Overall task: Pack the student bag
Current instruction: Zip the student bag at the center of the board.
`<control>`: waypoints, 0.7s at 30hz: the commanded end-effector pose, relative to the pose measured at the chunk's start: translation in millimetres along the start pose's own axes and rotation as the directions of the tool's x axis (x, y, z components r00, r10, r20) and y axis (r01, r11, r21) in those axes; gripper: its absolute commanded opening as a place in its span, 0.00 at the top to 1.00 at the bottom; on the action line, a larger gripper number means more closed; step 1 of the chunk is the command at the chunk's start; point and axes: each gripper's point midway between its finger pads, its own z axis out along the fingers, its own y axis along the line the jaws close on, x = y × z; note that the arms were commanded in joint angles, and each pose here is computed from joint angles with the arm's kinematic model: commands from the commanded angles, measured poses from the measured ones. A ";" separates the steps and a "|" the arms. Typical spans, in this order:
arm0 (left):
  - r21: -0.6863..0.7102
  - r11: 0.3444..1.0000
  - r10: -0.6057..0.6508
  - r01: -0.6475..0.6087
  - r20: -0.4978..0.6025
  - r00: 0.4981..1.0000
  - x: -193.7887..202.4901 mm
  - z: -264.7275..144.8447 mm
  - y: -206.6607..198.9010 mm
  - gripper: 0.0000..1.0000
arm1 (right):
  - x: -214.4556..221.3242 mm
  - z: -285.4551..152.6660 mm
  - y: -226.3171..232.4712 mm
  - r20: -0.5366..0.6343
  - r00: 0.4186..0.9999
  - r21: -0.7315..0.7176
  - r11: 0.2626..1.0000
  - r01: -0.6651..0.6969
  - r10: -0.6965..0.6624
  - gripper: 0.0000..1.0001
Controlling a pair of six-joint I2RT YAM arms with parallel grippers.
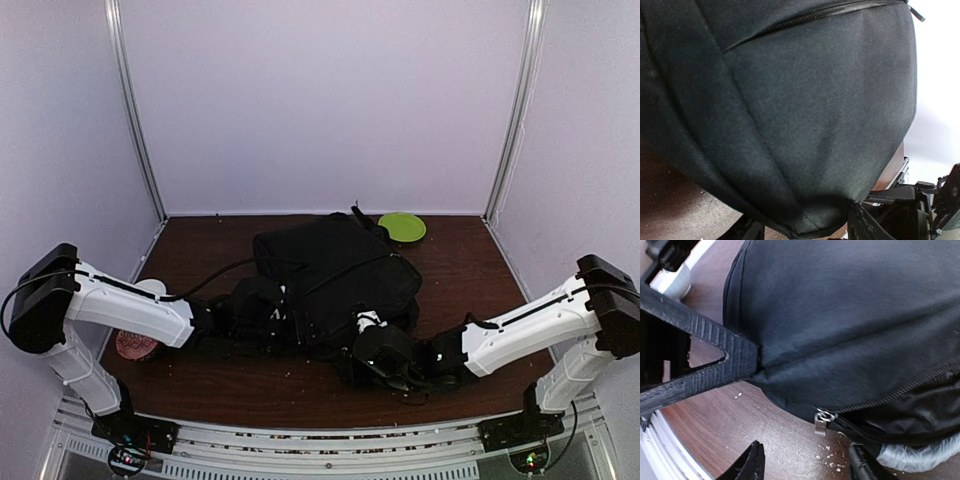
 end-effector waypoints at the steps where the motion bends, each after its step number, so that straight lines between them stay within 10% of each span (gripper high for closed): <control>1: 0.040 0.999 0.007 -0.008 0.016 1.000 -7.6 0.8 -9.0 0.42 | -1.2 8.3 -2.0 -0.004 1.000 0.051 0.999 -0.001 0.002 0.48; 21: 0.041 0.999 0.026 -0.026 0.016 1.000 -6.2 -7.8 -7.2 0.46 | -9.8 3.8 -57.9 0.056 0.995 0.259 0.961 -0.100 0.088 0.65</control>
